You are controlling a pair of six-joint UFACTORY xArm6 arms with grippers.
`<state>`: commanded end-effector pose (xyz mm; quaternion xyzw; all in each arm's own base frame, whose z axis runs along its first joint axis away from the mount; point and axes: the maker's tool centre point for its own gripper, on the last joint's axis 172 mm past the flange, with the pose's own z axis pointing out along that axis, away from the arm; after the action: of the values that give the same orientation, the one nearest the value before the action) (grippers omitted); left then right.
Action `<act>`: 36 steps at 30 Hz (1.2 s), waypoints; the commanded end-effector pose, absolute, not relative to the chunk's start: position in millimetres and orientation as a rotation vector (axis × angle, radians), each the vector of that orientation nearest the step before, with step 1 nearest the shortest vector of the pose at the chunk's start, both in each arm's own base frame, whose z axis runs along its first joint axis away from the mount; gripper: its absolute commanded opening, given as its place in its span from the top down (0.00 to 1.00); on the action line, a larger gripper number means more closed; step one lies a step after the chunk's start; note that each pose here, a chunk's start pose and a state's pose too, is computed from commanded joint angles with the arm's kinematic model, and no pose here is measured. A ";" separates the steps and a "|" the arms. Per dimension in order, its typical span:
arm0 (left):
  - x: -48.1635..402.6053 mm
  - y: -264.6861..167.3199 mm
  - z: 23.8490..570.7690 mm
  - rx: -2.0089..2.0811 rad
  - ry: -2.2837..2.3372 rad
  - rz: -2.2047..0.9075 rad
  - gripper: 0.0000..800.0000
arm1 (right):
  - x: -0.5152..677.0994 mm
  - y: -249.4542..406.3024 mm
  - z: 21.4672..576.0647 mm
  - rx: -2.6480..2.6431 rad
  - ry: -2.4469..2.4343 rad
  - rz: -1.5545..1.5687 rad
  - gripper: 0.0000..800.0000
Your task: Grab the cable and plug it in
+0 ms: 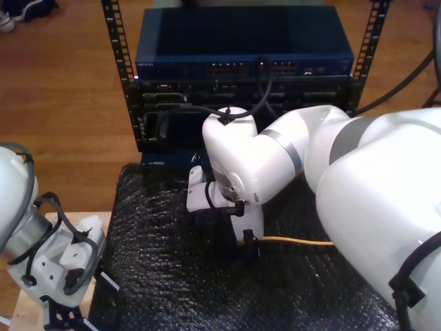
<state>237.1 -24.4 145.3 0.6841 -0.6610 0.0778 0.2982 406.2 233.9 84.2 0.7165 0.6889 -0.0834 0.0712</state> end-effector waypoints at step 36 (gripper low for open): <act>237.1 -24.4 145.3 1.818 -1.756 0.207 0.00 | 411.8 233.0 86.4 2.124 2.018 -0.239 0.64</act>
<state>237.1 -24.4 145.3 0.6841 -0.6610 0.0778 0.2982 411.8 233.0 86.4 0.7189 0.6830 -0.0808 0.1008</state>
